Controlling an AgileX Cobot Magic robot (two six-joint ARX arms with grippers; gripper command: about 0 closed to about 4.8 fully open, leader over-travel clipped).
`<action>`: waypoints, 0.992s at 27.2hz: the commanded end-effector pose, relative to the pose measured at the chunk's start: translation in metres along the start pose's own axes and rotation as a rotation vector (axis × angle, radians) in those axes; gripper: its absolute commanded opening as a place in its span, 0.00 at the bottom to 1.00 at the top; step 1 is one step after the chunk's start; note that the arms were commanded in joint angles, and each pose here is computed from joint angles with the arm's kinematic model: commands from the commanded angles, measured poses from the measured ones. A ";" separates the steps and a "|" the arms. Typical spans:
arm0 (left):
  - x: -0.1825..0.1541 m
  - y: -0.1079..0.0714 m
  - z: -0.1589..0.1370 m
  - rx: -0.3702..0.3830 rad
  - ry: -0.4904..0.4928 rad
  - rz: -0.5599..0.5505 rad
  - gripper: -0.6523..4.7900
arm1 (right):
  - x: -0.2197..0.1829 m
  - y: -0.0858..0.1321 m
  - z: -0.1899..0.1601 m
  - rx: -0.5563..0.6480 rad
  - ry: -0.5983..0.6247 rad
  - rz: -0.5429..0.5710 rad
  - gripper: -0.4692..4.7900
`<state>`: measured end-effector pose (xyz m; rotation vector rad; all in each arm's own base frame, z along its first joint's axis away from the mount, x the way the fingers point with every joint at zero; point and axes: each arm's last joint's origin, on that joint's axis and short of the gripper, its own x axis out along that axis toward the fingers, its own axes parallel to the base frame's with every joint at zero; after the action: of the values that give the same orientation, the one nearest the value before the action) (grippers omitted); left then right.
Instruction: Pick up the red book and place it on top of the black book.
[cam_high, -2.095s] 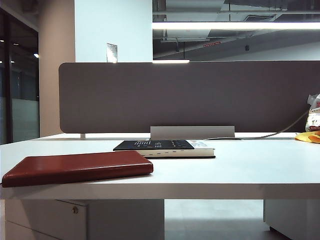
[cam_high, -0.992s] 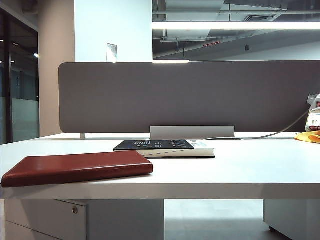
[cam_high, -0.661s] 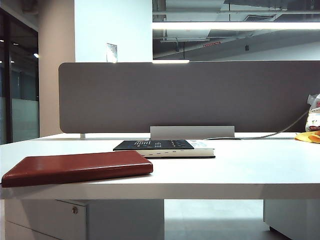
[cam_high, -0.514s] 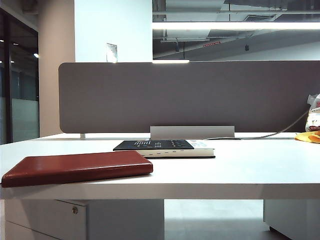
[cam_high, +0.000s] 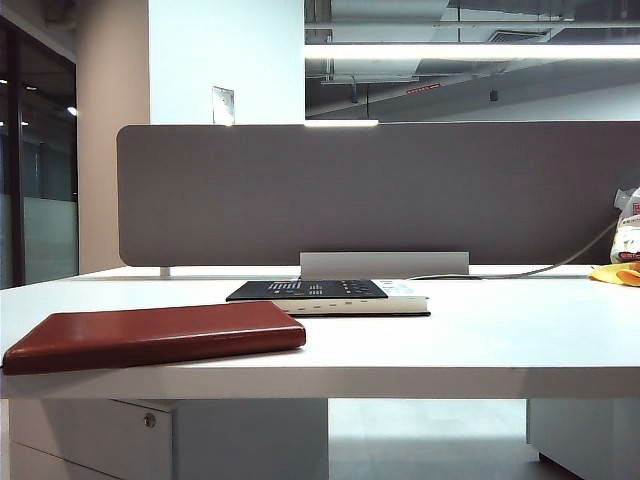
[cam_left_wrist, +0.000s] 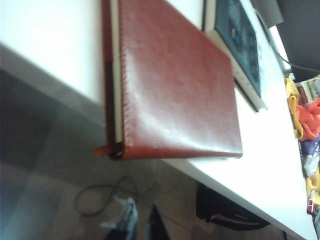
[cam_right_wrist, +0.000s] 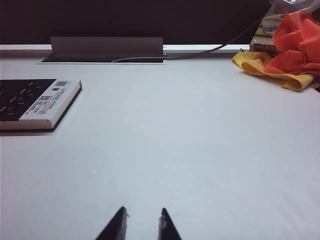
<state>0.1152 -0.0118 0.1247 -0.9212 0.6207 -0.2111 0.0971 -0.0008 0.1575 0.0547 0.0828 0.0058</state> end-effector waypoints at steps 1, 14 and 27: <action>0.003 0.003 -0.002 -0.040 0.042 0.022 0.18 | 0.000 0.000 0.000 0.003 -0.010 0.004 0.25; 0.025 0.017 -0.002 -0.112 0.153 0.081 0.46 | 0.000 0.000 0.000 0.003 -0.006 0.004 0.25; 0.037 0.011 0.007 -0.162 0.168 -0.091 0.46 | 0.000 0.000 -0.005 0.004 0.042 0.001 0.25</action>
<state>0.1465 -0.0162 0.1007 -1.0943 0.7854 -0.2998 0.0966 -0.0008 0.1531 0.0567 0.1285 0.0045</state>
